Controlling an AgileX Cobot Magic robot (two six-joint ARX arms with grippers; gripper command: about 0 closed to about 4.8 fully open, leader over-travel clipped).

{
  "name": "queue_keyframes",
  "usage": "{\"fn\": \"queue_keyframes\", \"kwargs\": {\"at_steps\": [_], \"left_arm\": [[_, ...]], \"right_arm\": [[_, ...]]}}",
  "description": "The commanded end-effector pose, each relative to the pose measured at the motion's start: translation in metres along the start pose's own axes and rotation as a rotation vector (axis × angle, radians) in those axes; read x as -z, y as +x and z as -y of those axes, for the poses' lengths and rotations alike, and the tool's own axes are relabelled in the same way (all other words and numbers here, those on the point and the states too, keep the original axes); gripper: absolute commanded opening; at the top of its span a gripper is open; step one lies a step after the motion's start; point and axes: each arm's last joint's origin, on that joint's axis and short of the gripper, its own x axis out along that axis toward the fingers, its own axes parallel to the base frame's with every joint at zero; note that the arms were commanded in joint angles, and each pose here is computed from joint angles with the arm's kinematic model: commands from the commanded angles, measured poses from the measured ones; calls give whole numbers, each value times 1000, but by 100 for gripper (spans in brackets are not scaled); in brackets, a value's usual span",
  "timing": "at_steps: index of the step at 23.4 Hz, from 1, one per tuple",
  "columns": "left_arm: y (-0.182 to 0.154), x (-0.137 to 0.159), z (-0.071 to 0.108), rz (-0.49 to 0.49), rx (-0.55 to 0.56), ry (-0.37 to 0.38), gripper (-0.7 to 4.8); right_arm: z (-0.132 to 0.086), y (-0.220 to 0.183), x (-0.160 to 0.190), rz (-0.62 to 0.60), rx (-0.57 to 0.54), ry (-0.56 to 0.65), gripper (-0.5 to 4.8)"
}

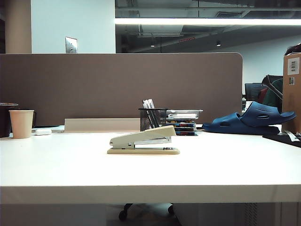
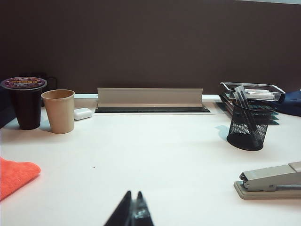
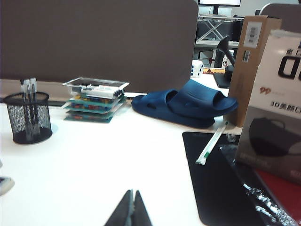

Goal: Press the stapler down.

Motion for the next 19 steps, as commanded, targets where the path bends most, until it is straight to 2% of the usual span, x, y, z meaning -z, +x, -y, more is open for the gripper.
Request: {"fn": "queue_keyframes", "kwargs": {"at_steps": [1,19], "left_arm": [[0,-2,0,11,0,5,-5],[0,0,0,-6,0,4,-5]], "right_arm": [[0,1,4,34,5,-1,-9],[0,1,11,-36,-1,3,-9]]}}
